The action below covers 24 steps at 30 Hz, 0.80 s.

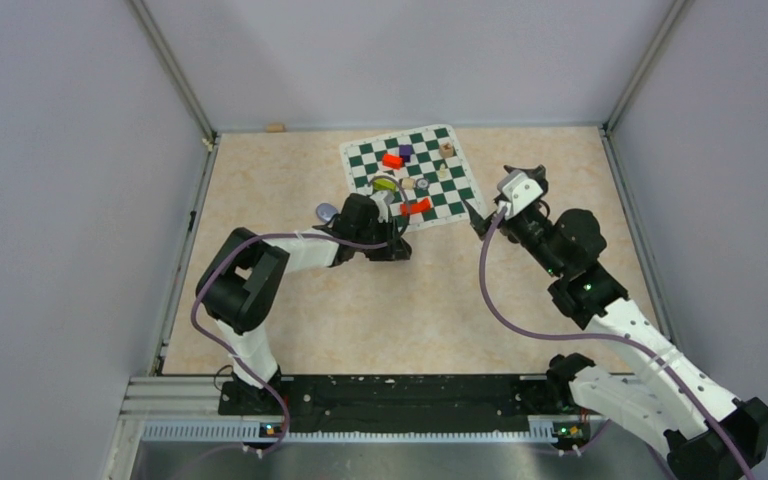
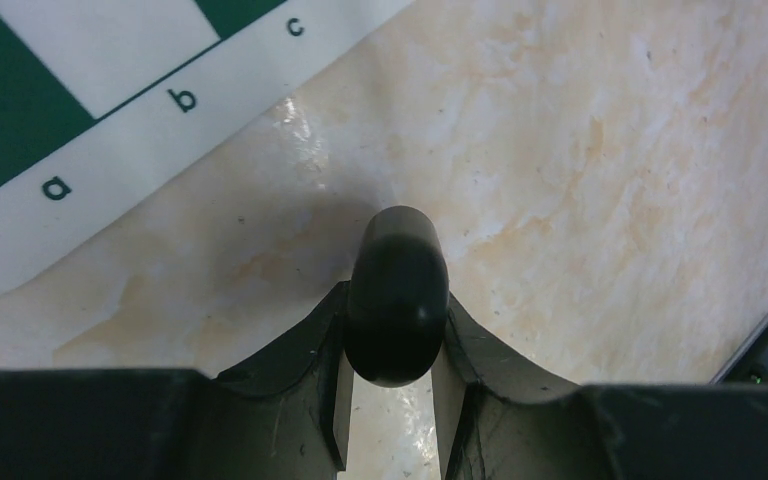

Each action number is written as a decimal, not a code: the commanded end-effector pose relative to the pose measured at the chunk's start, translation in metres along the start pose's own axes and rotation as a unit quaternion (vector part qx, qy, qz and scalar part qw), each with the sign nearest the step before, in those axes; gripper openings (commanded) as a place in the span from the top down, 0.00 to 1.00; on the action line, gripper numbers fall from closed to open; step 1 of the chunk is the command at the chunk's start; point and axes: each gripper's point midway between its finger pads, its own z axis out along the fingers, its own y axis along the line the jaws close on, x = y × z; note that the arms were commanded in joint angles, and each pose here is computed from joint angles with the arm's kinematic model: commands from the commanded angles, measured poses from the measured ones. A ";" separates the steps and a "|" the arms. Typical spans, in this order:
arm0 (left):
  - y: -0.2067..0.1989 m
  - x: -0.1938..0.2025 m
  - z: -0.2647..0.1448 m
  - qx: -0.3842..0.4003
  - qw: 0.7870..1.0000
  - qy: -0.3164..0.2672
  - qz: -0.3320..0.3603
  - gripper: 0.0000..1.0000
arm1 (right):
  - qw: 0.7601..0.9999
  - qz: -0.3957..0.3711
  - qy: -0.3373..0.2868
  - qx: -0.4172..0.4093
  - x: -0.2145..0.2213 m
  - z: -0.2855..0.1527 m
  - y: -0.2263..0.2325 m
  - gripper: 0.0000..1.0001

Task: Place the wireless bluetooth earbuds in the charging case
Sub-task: Place the charging case at the center of the board.

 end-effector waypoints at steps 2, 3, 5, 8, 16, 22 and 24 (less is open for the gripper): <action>0.011 -0.013 0.007 -0.040 0.998 -0.020 -0.044 0.91 | 1.000 0.000 -0.022 0.005 -0.009 0.002 -0.004 0.01; 0.012 -0.012 0.008 -0.043 0.998 -0.019 -0.046 0.90 | 1.000 -0.001 -0.022 0.004 -0.009 0.002 -0.003 0.01; 0.014 -0.011 0.009 -0.048 0.998 -0.017 -0.047 0.85 | 1.000 -0.002 -0.021 0.006 -0.009 0.002 -0.004 0.01; 0.019 -0.011 0.009 -0.063 0.996 -0.018 -0.054 0.78 | 1.000 -0.001 -0.022 0.008 -0.009 0.002 -0.004 0.01; 0.024 -0.016 0.002 -0.083 0.995 -0.032 -0.052 0.43 | 1.000 -0.004 -0.022 0.009 -0.008 0.002 -0.004 0.01; 0.024 -0.017 -0.001 -0.086 0.994 -0.034 -0.051 0.34 | 1.000 -0.004 -0.021 0.008 -0.008 0.002 -0.004 0.01; 0.024 -0.018 -0.003 -0.090 0.994 -0.034 -0.048 0.33 | 1.000 -0.005 -0.020 0.008 -0.007 0.003 -0.004 0.01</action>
